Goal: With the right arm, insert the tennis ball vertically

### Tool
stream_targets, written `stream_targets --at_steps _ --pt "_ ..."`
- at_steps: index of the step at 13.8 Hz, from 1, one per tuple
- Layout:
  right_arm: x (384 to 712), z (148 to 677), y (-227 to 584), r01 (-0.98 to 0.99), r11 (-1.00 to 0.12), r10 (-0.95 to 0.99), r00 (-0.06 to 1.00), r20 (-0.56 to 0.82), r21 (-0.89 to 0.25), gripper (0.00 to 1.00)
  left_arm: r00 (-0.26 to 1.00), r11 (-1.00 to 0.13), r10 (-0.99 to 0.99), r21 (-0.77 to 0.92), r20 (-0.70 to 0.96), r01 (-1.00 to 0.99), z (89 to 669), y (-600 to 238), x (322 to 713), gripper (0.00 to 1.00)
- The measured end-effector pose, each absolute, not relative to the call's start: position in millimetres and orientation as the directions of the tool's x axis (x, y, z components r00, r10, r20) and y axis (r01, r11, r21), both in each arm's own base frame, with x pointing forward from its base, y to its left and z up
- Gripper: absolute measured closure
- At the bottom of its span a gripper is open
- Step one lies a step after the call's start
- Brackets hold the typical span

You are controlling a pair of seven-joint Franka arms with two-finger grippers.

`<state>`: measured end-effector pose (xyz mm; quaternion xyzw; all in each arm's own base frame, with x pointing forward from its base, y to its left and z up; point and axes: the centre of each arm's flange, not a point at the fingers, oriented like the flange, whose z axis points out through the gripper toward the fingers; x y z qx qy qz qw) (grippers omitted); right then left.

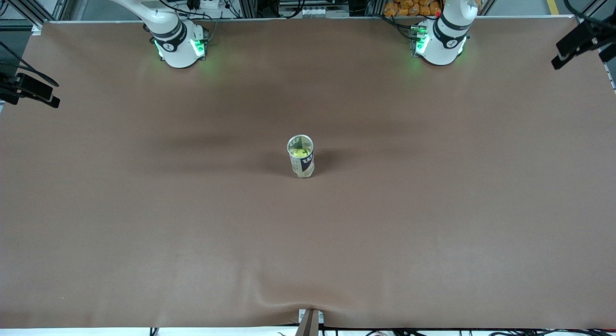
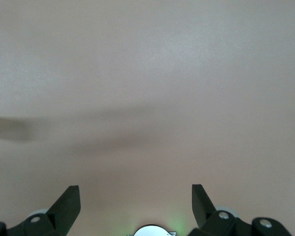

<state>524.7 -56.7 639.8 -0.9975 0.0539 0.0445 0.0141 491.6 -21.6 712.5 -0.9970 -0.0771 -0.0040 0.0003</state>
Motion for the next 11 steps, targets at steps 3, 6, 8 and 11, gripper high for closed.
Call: stream_targets --at_steps 3,6,8,11 --pt "524 639 -58 -0.111 -0.994 -0.108 0.99 -0.096 -0.023 0.0 0.988 -0.988 0.152 -0.001 -0.006 0.152 701 -23 501 0.0" --pt "523 639 -60 -0.115 -0.993 -0.112 0.989 -0.098 -0.024 0.0 0.989 -0.989 0.148 0.005 -0.031 0.148 688 -25 508 0.0" --pt "523 639 -60 -0.115 -0.993 -0.113 0.989 -0.098 -0.024 0.0 0.989 -0.989 0.147 0.006 -0.031 0.147 677 -26 512 0.0" --pt "523 639 -60 -0.115 -0.993 -0.112 0.989 -0.099 -0.024 0.0 0.99 -0.99 0.143 0.011 -0.019 0.143 654 -31 512 0.0"
